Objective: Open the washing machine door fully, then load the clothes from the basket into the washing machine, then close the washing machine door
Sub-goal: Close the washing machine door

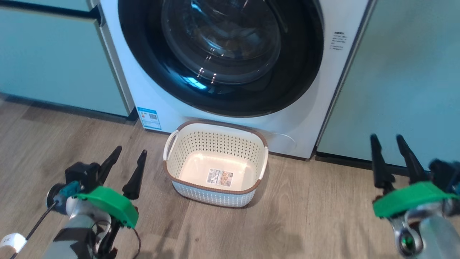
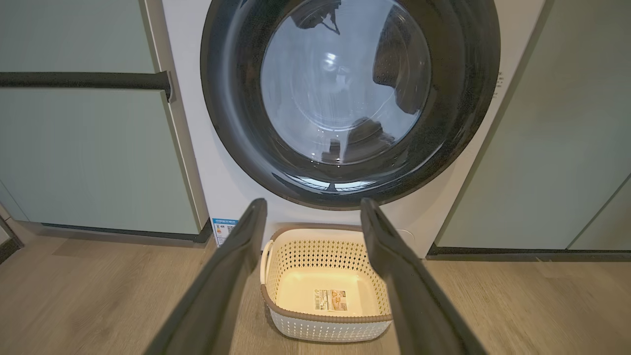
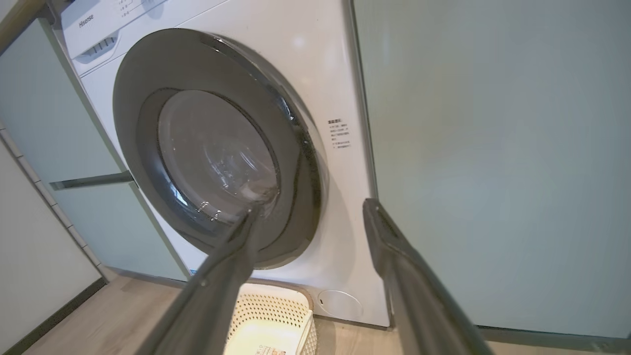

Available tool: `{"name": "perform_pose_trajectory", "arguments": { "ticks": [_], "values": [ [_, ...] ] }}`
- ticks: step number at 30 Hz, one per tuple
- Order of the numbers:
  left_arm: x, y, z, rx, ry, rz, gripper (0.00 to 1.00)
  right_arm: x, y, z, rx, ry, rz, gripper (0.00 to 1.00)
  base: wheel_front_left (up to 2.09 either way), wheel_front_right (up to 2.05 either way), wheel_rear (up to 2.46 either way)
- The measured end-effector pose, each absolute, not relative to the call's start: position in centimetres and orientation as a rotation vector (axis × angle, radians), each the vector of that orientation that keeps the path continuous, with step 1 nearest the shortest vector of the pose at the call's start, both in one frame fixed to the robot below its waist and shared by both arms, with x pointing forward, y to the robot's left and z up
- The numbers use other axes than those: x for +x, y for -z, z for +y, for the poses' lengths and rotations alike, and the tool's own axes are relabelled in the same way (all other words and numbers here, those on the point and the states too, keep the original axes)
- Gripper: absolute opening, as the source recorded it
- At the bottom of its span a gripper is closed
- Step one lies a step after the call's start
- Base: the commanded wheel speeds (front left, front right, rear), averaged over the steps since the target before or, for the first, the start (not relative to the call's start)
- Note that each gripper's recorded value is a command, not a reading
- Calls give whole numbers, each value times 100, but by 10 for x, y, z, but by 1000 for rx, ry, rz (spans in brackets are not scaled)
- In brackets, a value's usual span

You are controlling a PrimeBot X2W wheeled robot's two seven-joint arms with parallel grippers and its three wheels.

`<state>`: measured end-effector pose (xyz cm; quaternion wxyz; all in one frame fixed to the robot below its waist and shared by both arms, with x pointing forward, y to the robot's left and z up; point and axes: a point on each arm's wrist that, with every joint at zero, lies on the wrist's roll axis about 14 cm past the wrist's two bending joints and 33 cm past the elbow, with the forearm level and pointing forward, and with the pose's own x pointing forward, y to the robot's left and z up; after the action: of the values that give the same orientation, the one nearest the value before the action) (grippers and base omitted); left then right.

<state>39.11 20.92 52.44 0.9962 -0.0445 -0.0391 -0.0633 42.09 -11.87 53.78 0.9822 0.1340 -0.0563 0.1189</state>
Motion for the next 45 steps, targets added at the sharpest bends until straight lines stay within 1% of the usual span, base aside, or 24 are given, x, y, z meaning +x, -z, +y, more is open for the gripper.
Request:
{"name": "perform_pose_trajectory", "arguments": {
  "ticks": [10,15,27,45],
  "values": [
    [395,-530,198,-82,164,-91,100,381,-517,-170,273,-77,-99,100,0,0,0],
    [393,-526,197,-83,165,-79,100,366,-510,-193,268,-8,-92,100,0,0,0],
    [391,-528,202,-86,147,-84,100,344,-492,-209,265,54,-52,100,0,0,0],
    [390,-519,198,-100,156,-55,100,336,-481,-213,261,74,-23,100,0,0,0]
  ]
}}
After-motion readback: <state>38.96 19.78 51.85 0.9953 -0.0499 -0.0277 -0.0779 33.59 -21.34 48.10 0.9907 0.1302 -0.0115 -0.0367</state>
